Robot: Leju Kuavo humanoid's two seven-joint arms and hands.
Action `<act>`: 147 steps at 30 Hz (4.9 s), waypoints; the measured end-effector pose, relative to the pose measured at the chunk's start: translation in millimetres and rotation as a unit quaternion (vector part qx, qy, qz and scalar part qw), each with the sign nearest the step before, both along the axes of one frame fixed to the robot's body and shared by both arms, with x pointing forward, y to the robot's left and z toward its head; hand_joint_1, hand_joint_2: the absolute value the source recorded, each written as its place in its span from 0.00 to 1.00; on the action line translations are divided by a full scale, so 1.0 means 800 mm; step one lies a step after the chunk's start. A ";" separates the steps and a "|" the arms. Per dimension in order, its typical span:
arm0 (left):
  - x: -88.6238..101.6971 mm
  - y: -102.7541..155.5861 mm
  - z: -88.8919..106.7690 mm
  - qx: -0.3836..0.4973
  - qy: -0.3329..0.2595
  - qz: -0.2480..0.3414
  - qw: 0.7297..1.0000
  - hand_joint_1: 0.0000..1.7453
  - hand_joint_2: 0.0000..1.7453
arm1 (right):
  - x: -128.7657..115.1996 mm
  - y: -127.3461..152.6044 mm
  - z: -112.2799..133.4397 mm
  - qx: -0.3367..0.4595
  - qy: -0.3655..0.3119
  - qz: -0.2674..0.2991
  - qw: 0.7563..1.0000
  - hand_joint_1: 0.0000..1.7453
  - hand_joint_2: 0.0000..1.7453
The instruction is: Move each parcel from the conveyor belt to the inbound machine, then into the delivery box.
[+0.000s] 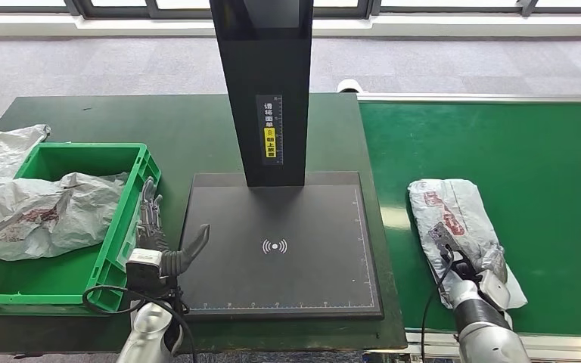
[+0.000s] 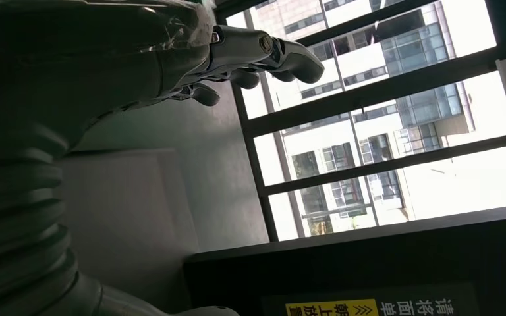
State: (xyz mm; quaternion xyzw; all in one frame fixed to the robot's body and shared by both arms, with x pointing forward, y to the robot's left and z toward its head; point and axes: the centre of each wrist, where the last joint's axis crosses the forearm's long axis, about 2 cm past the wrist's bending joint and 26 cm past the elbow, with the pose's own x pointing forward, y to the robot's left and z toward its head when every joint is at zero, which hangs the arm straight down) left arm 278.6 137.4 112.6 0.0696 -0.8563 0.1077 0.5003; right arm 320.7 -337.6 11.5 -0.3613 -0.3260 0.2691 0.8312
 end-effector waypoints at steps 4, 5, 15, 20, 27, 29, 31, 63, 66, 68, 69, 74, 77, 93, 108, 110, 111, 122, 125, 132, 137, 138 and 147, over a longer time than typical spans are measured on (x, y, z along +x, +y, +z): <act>0.000 0.000 0.000 0.000 0.001 0.002 1.000 0.00 1.00 | 0.004 0.005 0.002 0.002 0.023 0.018 1.000 0.00 1.00; 0.000 0.000 0.000 0.000 0.001 0.002 1.000 0.00 1.00 | 0.004 0.005 0.002 0.002 0.026 0.021 0.999 0.00 1.00; 0.000 0.000 0.000 0.000 0.001 0.002 1.000 0.00 1.00 | 0.005 0.007 0.002 -0.001 0.029 0.030 0.999 0.00 1.00; 0.000 0.000 0.000 0.000 0.001 0.002 1.000 0.00 1.00 | 0.005 0.008 0.003 -0.002 0.029 0.032 0.999 0.00 1.00; 0.000 0.000 0.000 0.000 0.001 0.002 1.000 0.00 1.00 | 0.005 0.008 0.002 -0.002 0.030 0.033 0.999 0.00 1.00; 0.000 0.000 0.000 0.000 0.001 0.002 1.000 0.00 1.00 | 0.005 0.008 0.002 -0.002 0.030 0.034 0.999 0.50 1.00; 0.000 0.000 0.000 0.000 0.001 0.002 1.000 0.00 1.00 | 0.005 0.009 0.002 -0.002 0.030 0.035 0.999 1.00 1.00; -0.003 0.000 -0.006 0.013 0.018 0.008 1.000 0.00 1.00 | 0.001 0.008 0.002 -0.026 -0.054 0.007 0.998 1.00 1.00; -0.004 0.001 -0.007 0.013 0.020 0.009 1.000 0.00 1.00 | 0.004 0.010 0.006 -0.042 -0.083 0.007 0.996 1.00 1.00; -0.005 0.002 -0.008 0.014 0.021 0.011 1.000 0.00 1.00 | 0.005 0.012 0.008 -0.051 -0.115 0.003 0.992 1.00 1.00; -0.006 0.002 -0.008 0.014 0.023 0.012 1.000 0.00 1.00 | 0.006 0.013 0.010 -0.056 -0.139 -0.002 0.989 1.00 1.00; -0.011 0.004 -0.011 0.015 0.027 0.016 0.999 0.00 1.00 | 0.011 0.018 0.023 -0.070 -0.241 -0.021 0.968 1.00 1.00; -0.011 0.004 -0.011 0.016 0.027 0.016 0.999 0.00 1.00 | 0.011 0.022 0.029 -0.091 -0.272 -0.022 0.958 1.00 1.00; -0.012 0.006 -0.016 0.021 0.025 0.020 0.999 0.00 1.00 | -0.007 0.068 0.098 -0.145 -0.474 0.049 0.867 1.00 1.00; -0.007 0.004 -0.018 0.028 0.025 0.011 0.999 0.00 1.00 | -0.029 0.232 0.155 0.011 -0.563 0.235 0.792 1.00 1.00; -0.006 0.004 -0.017 0.028 0.024 0.010 0.999 0.00 1.00 | -0.033 0.250 0.152 0.036 -0.559 0.258 0.787 1.00 1.00; -0.005 0.004 -0.018 0.029 0.024 0.009 0.999 0.00 1.00 | -0.035 0.256 0.151 0.045 -0.556 0.267 0.786 1.00 1.00; -0.005 0.003 -0.019 0.029 0.027 0.009 0.999 0.00 1.00 | -0.048 0.290 0.124 0.109 -0.506 0.326 0.791 1.00 1.00; -0.005 0.003 -0.020 0.028 0.028 0.009 0.999 0.00 1.00 | -0.048 0.295 0.113 0.159 -0.472 0.340 0.798 1.00 1.00; -0.006 0.002 -0.021 0.025 0.031 0.008 0.999 0.00 1.00 | -0.046 0.304 0.082 0.253 -0.406 0.374 0.794 1.00 1.00; -0.005 0.001 -0.022 0.026 0.032 0.007 0.999 0.00 1.00 | -0.042 0.310 0.071 0.335 -0.360 0.397 0.775 1.00 1.00; -0.005 0.001 -0.022 0.026 0.032 0.006 0.999 0.00 1.00 | -0.042 0.311 0.069 0.351 -0.350 0.401 0.770 1.00 1.00; -0.005 0.001 -0.022 0.029 0.032 0.005 0.999 0.00 1.00 | -0.042 0.313 0.057 0.410 -0.312 0.417 0.749 1.00 1.00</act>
